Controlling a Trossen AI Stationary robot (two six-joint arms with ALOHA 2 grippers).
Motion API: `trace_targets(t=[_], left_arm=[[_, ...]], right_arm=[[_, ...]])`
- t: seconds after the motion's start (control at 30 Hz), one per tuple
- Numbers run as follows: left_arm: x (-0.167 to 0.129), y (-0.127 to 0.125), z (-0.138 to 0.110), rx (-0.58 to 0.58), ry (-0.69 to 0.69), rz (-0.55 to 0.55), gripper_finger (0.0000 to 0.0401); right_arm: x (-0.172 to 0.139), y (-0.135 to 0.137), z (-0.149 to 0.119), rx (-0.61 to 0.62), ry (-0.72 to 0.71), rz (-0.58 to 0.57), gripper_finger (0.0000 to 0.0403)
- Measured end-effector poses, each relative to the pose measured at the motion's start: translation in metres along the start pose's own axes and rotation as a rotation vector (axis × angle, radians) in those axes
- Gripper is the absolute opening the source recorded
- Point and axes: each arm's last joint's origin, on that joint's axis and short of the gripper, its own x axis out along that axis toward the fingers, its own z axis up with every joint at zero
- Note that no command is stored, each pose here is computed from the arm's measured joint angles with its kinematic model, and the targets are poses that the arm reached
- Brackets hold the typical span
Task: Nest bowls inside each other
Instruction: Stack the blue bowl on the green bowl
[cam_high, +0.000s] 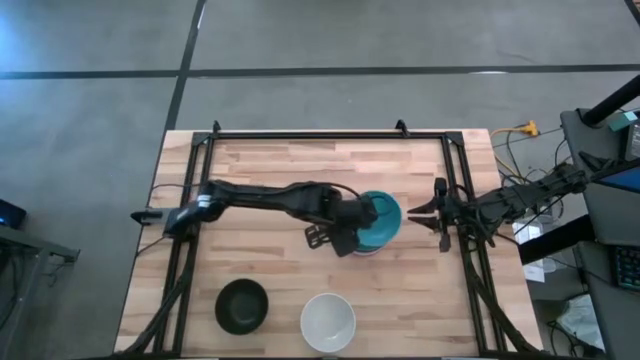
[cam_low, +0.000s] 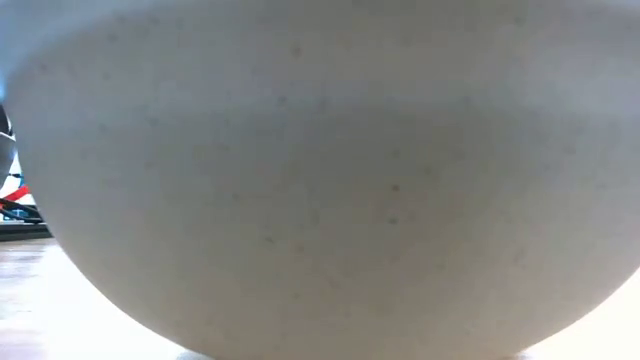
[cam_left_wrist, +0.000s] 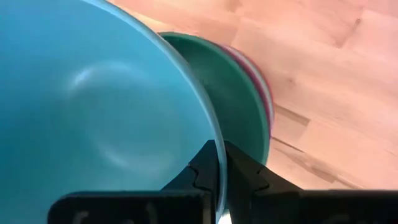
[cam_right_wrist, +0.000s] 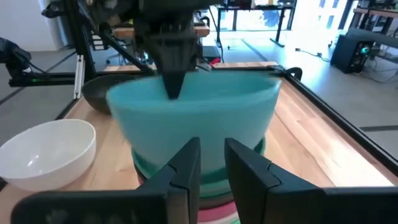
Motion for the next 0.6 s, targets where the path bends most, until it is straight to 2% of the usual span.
trace_targets(t=[0.17,0.27,0.37,0.5,0.6], left_arm=[[0.011,-0.002,0.000,0.021,0.000,-0.041,0.0000],[0.010,-0.006,-0.002,0.024,0.014,-0.081,0.0000],[0.003,-0.005,-0.003,0.017,-0.018,-0.076,0.0000],[-0.002,-0.005,-0.005,-0.016,-0.093,-0.117,0.0000],[0.000,-0.006,-0.009,-0.020,-0.080,-0.143,0.0000]], right_arm=[[-0.002,-0.001,-0.002,-0.011,-0.009,0.000,0.0068],[-0.002,-0.001,-0.005,-0.039,-0.006,-0.001,0.0068],[-0.002,-0.002,-0.008,-0.065,-0.007,-0.015,0.0068],[0.000,-0.004,-0.013,-0.081,-0.004,-0.094,0.0068],[0.001,-0.006,-0.016,-0.092,0.001,-0.149,0.0068]])
